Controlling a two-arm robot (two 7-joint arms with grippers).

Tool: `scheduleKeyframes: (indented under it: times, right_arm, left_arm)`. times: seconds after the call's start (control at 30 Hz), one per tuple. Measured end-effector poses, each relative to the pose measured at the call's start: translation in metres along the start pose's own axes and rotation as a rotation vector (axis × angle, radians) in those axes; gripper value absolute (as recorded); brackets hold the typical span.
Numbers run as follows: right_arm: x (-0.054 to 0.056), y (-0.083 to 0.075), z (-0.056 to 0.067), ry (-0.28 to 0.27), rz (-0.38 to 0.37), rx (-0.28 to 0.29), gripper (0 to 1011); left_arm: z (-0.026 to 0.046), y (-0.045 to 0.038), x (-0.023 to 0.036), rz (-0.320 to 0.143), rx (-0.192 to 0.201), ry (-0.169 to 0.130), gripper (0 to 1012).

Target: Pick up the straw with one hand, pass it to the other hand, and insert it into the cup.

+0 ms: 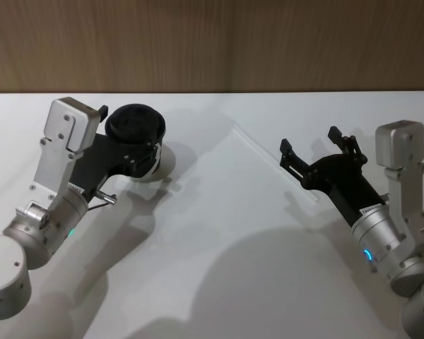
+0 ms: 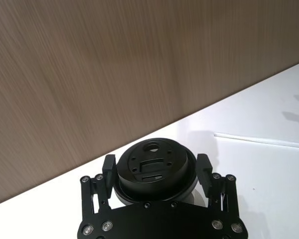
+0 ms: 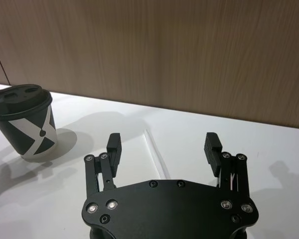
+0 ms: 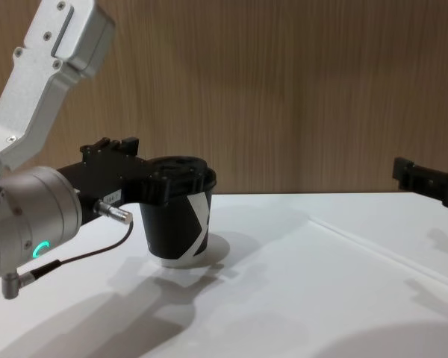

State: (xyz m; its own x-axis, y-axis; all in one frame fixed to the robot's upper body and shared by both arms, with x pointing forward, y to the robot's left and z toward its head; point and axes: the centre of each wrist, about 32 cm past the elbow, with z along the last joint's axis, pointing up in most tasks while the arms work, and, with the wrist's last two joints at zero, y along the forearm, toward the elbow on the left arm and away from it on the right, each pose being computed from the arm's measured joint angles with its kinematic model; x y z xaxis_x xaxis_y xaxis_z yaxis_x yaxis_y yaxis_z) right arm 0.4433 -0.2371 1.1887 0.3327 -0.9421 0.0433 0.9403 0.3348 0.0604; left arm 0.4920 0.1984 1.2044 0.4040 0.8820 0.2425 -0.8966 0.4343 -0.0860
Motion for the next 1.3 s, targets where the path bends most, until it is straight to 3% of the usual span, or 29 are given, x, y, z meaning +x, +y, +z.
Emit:
scheduleKeyframes:
  times: [0.83, 1.3]
  right_arm:
    - [0.001, -0.001, 0.0, 0.0, -0.001, -0.002, 1001]
    - [0.015, -0.01, -0.003, -0.038, 0.044, -0.032, 1001]
  left_arm:
    - [0.0, 0.0, 0.0, 0.0, 0.0, 0.0, 1003]
    - [0.0, 0.0, 0.0, 0.0, 0.0, 0.0, 1003]
